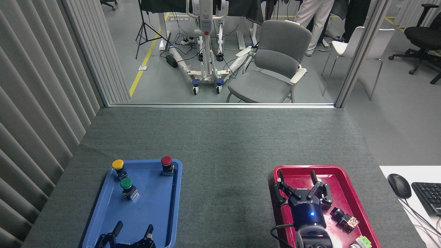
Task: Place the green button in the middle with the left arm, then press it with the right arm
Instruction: 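Move the left gripper toward the green button in the blue tray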
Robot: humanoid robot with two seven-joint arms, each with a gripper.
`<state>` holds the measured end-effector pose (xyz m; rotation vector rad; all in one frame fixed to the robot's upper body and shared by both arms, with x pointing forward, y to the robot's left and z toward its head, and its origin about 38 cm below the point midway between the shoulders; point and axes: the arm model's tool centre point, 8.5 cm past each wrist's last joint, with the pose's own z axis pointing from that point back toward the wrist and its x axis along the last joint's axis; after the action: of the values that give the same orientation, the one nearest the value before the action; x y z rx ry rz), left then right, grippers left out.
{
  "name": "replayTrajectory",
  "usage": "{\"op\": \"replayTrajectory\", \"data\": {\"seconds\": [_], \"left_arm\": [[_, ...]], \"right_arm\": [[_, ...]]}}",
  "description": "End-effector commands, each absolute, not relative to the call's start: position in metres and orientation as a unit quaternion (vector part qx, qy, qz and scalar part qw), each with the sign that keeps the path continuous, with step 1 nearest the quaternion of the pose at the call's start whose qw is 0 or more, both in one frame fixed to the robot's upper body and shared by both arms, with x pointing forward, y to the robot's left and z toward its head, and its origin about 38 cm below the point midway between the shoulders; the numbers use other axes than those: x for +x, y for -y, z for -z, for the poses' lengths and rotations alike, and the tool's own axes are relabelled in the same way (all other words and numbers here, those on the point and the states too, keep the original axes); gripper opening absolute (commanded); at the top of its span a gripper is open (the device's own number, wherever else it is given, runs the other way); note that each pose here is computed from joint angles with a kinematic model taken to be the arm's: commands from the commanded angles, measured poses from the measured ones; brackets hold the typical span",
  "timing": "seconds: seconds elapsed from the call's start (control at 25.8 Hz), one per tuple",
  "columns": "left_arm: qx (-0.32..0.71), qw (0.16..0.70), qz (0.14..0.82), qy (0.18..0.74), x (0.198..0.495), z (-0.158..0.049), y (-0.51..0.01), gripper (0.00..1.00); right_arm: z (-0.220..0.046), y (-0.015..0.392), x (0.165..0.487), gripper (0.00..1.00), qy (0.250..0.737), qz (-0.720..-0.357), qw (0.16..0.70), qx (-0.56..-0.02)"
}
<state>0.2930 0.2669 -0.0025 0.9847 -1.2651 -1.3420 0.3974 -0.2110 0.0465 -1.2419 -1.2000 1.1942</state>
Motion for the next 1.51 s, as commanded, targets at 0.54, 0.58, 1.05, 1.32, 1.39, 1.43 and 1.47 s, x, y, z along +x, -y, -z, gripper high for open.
{"op": "replayTrajectory", "data": {"seconds": [0.54,0.58,1.05,1.32,1.39,1.43,1.47], "left_arm": [[0.428,0.510,0.576,0.475,0.357,-0.011,-0.261,1.00],[0.435,0.518,0.569,0.468,0.358,-0.007,-0.261,1.00],[0.473,0.509,0.538,0.477,0.389,0.008,-0.265,1.00],[0.479,0.510,0.536,0.473,0.393,0.011,-0.268,1.00],[0.477,0.518,0.537,0.464,0.392,0.019,-0.273,1.00],[0.477,0.521,0.538,0.460,0.396,0.020,-0.276,1.00],[0.479,0.524,0.538,0.456,0.401,0.020,-0.280,1.00]], "right_arm": [[-0.045,0.209,0.392,0.99,0.499,-0.495,0.498,-0.508],[-0.045,0.210,0.392,0.99,0.499,-0.495,0.498,-0.508],[-0.042,0.213,0.392,0.99,0.505,-0.504,0.492,-0.499],[-0.042,0.211,0.392,0.99,0.507,-0.503,0.492,-0.498],[-0.042,0.212,0.392,0.99,0.506,-0.502,0.493,-0.499],[-0.042,0.212,0.392,0.99,0.506,-0.502,0.494,-0.498],[-0.043,0.212,0.393,0.99,0.507,-0.501,0.495,-0.497]]}}
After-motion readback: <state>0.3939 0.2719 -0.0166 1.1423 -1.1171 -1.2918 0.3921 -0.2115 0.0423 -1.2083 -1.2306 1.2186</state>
